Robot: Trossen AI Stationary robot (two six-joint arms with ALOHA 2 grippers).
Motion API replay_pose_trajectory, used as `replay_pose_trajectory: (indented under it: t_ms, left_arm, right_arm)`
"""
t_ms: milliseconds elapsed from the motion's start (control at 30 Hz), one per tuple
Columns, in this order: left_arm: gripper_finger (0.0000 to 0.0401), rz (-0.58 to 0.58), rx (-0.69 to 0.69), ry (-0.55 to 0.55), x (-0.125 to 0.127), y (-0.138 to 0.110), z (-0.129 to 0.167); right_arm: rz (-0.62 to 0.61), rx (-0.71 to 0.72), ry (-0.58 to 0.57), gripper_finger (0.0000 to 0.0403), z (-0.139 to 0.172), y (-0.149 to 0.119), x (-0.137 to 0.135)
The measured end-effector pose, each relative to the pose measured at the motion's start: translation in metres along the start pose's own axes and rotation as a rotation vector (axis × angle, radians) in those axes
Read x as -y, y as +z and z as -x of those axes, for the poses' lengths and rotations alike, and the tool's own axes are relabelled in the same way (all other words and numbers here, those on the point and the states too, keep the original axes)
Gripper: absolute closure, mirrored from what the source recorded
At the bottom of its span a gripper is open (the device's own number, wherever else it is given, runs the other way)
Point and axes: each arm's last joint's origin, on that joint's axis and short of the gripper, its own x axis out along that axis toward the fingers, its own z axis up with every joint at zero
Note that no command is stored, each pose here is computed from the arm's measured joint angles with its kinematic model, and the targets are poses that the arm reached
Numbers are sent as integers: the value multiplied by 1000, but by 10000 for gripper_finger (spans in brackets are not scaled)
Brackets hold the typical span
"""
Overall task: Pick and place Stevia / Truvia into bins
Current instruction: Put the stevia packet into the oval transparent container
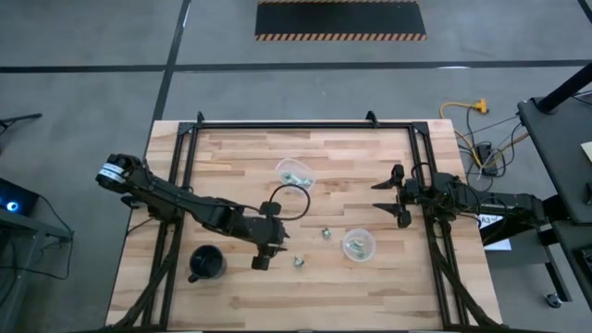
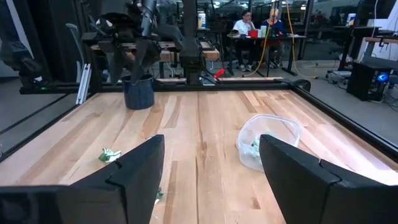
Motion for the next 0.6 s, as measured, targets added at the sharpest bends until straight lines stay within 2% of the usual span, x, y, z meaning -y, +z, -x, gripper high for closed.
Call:
replay_pose_trajectory:
  t_ms: [333,467,600]
  left_arm:
    - [248,231,2,9,0,0,0]
    - [248,316,13,47,-1,0,0]
    - [248,347,11,111,-3,-3,-6]
  right_arm:
    - [0,0,0,156,0,0,0]
    - [0,0,0,152,0,0,0]
    - [0,0,1,148,0,0,0]
